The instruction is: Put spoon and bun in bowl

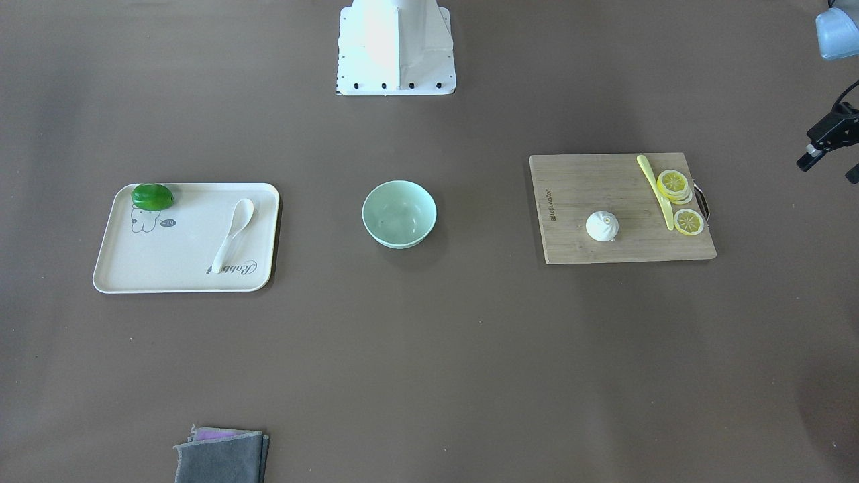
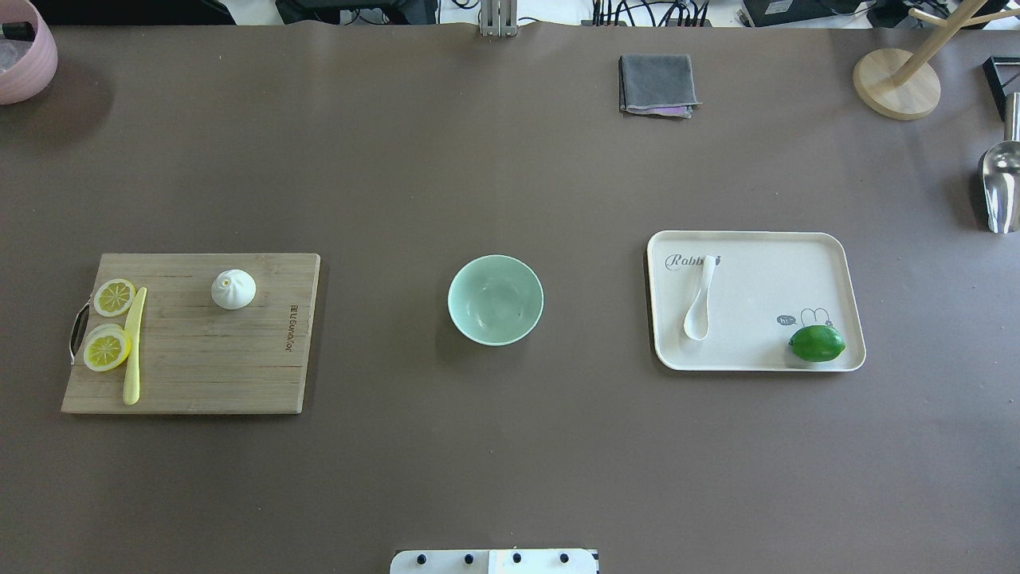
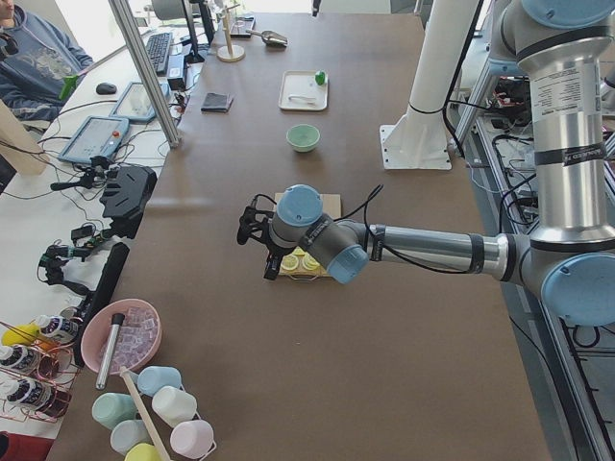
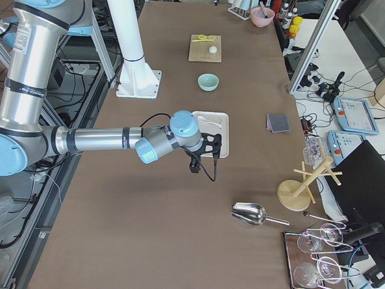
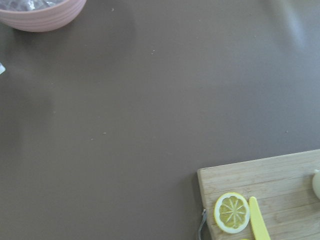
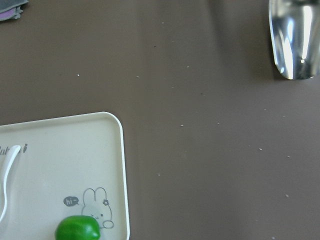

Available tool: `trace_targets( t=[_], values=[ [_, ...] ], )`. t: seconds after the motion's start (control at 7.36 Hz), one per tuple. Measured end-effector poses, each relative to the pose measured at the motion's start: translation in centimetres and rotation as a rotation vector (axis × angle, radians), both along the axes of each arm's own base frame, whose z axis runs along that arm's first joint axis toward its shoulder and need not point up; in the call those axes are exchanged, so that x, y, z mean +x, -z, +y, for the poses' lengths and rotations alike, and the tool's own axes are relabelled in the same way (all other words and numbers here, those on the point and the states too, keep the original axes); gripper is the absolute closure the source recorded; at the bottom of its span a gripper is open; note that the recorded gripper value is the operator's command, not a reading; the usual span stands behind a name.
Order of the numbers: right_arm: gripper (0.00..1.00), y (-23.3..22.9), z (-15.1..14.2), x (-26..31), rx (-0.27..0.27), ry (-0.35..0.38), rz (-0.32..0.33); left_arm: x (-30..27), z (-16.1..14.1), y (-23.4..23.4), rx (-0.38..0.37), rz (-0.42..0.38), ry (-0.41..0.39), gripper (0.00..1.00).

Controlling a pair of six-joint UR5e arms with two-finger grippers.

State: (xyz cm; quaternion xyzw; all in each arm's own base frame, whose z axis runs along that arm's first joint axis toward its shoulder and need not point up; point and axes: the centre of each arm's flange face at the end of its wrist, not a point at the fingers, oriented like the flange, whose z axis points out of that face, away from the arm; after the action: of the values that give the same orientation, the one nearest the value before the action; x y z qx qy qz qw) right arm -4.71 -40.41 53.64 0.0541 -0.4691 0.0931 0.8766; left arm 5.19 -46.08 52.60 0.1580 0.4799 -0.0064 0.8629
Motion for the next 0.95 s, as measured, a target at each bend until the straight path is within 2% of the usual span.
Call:
trace_targets(
  t=[0.27,0.54,0.81,0.95],
  values=[
    [0.05,5.7,-3.4,-10.9,-0.027,-0.027,-0.009,5.6,-2.3,4.2,-0.060,0.047,0.015,0.03],
    [0.10,9.8,-4.1,-21.9,-0.042,-0.054,-0.009,10.1,-3.6,7.3,-0.102,0.080,0.020,0.03],
    [0.14,10.3,-4.2,-28.6,-0.066,-0.038,0.002,13.5,-4.9,9.0,-0.116,0.042,0.040,0.03],
    [0.21,10.0,-4.7,-31.3,-0.074,-0.024,0.013,14.6,-5.3,9.7,-0.120,0.026,0.044,0.03]
  ],
)
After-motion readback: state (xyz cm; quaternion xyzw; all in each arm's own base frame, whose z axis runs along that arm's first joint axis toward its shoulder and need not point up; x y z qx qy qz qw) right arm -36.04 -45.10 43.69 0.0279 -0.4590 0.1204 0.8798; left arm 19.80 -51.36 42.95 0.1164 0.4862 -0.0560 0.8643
